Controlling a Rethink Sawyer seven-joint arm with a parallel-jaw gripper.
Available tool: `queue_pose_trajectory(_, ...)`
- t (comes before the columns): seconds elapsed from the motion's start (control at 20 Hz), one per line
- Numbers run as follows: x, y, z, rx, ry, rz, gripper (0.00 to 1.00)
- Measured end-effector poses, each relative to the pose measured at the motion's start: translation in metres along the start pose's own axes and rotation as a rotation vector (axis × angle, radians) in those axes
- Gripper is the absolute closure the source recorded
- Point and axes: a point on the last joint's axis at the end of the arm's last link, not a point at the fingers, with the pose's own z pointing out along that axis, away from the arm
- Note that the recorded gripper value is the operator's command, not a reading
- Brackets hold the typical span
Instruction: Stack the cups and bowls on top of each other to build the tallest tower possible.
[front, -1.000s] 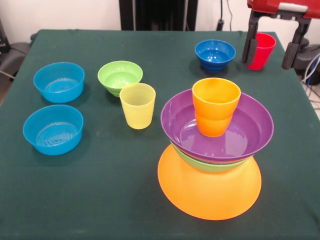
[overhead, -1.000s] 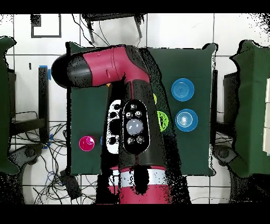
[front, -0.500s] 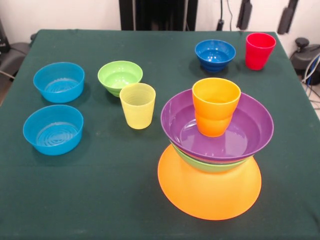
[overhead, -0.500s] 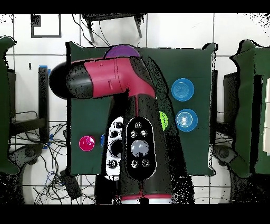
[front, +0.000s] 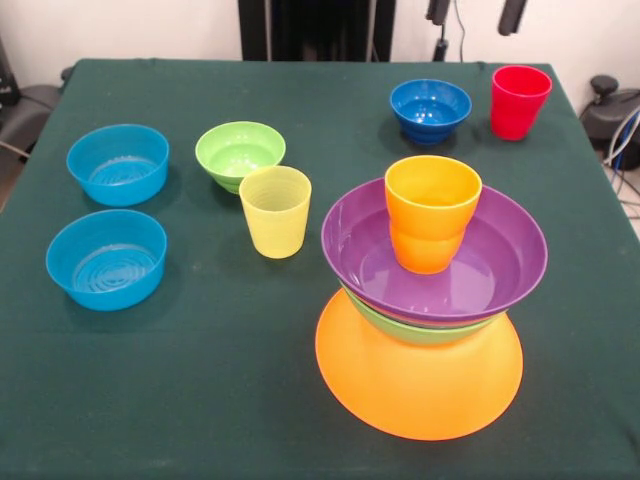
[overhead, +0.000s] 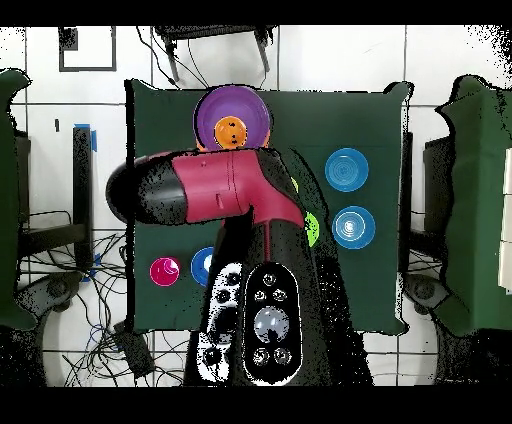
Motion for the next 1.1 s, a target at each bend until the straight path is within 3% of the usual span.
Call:
queue_pose_trajectory(0.8, 0.052, -0.024, 0.042, 0.007, -0.052, 0.01, 0.0)
queue_pose_trajectory(1.1, 0.075, -0.031, 0.064, 0.009, -0.045, 0.013, 0.0)
